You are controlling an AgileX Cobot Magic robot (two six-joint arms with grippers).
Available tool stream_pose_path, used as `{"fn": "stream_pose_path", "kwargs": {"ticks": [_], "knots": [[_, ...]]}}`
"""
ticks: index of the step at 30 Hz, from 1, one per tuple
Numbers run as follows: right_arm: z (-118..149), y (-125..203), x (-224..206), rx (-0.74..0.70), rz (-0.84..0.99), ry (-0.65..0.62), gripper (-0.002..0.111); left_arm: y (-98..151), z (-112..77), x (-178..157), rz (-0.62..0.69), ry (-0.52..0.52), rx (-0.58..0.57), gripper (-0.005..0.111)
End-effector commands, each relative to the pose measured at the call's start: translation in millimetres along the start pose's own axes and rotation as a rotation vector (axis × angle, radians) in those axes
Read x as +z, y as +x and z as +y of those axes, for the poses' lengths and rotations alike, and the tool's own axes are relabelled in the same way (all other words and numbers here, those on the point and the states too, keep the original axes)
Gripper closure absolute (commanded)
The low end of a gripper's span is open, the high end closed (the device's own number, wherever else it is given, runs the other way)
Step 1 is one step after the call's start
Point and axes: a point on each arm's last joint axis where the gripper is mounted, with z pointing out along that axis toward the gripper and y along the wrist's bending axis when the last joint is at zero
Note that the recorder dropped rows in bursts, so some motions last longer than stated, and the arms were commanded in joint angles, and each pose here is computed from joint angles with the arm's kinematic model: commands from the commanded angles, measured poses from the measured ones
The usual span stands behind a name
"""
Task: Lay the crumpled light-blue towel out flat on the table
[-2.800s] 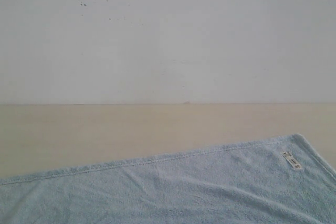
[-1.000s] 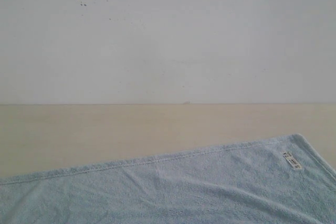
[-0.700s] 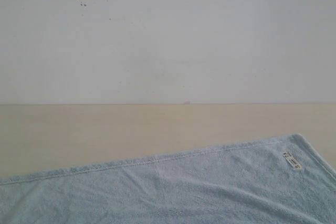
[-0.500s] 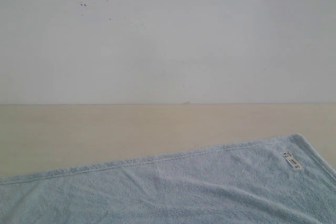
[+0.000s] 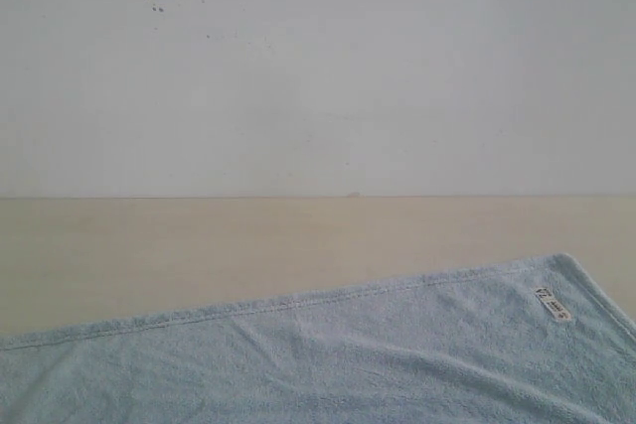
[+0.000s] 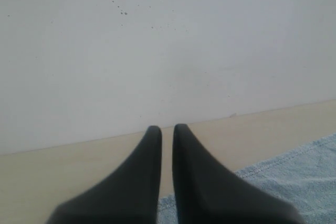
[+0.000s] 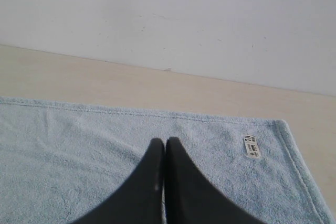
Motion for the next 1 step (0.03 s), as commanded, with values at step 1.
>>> {"fn": "stream_pose_path", "kwargs": {"ticks": [1], "knots": [[-0.3, -0.8, -0.5, -0.005, -0.01, 0.005, 0.108, 1.8, -0.3, -0.2, 0.008, 0.005, 0.005, 0.099]]}}
